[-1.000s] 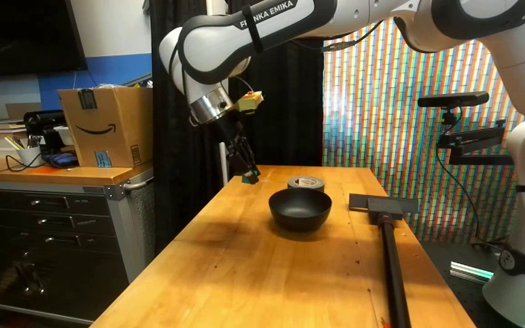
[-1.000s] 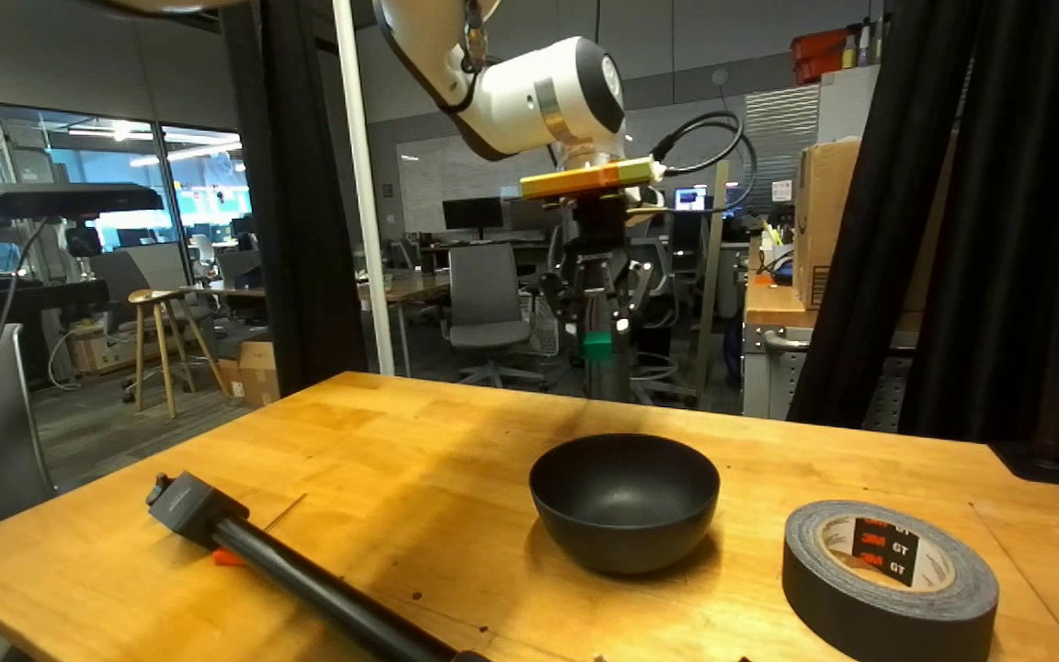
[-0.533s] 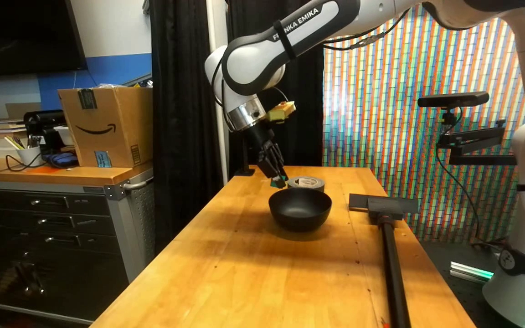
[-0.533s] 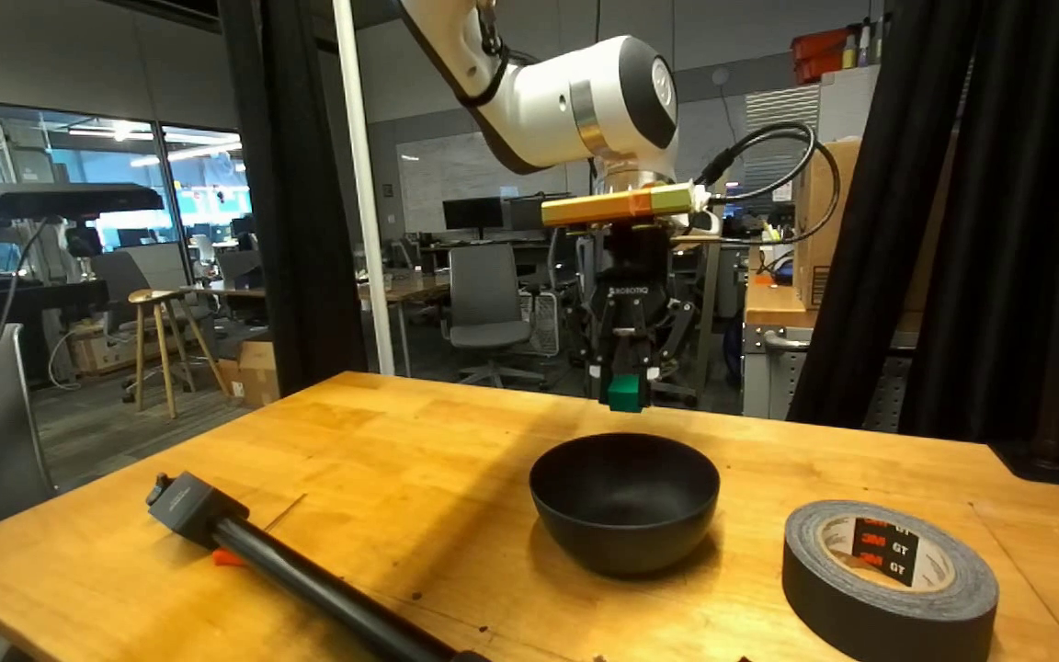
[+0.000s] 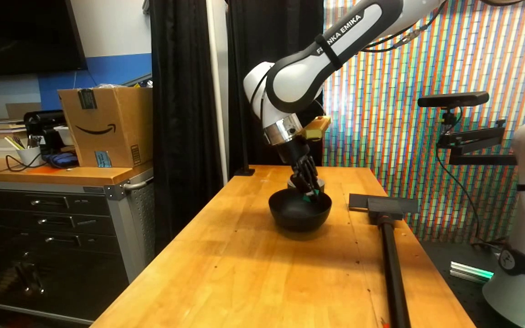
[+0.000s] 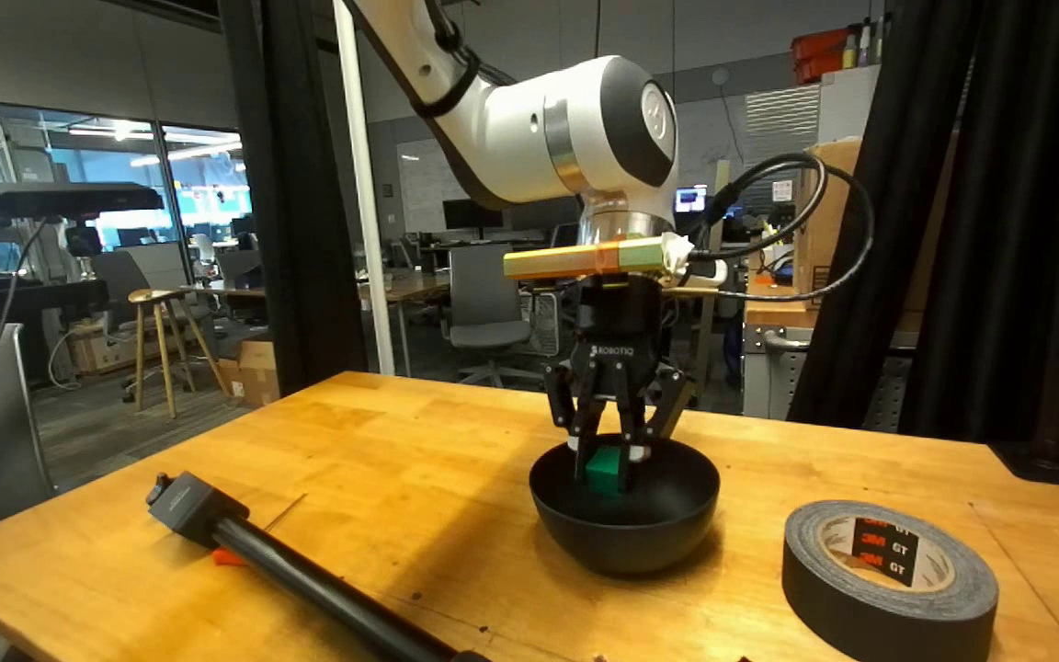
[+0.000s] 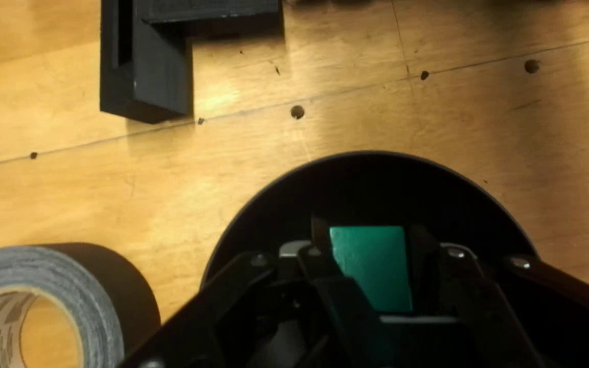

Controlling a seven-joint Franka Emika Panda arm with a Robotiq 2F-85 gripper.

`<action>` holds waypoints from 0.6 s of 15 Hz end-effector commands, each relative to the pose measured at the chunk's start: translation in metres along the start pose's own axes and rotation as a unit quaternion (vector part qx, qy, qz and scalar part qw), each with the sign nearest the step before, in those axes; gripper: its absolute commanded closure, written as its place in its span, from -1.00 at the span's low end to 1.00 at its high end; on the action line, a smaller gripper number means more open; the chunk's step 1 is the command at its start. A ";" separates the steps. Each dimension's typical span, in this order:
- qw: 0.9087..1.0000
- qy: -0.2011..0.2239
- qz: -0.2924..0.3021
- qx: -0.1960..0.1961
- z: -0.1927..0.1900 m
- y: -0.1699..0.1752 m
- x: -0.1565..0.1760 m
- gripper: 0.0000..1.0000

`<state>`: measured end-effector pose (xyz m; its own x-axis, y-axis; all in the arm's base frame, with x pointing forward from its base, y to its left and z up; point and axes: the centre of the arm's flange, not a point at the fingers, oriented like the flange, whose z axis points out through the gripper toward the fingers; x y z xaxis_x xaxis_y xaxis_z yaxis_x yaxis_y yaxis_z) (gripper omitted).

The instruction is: Move the bowl to the right, pick up the green cube and put it in the bowl

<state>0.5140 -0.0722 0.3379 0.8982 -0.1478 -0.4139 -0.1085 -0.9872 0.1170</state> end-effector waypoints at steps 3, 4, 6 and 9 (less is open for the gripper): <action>1.000 0.001 0.003 0.002 0.006 0.004 -0.008 0.22; 1.000 0.002 0.004 0.003 0.005 0.004 -0.009 0.22; 1.000 0.002 0.004 0.003 0.005 0.004 -0.009 0.22; 1.000 0.002 0.004 0.003 0.005 0.004 -0.009 0.22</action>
<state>0.5034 -0.0748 0.3373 0.8992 -0.1555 -0.4090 -0.1179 -0.9863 0.1158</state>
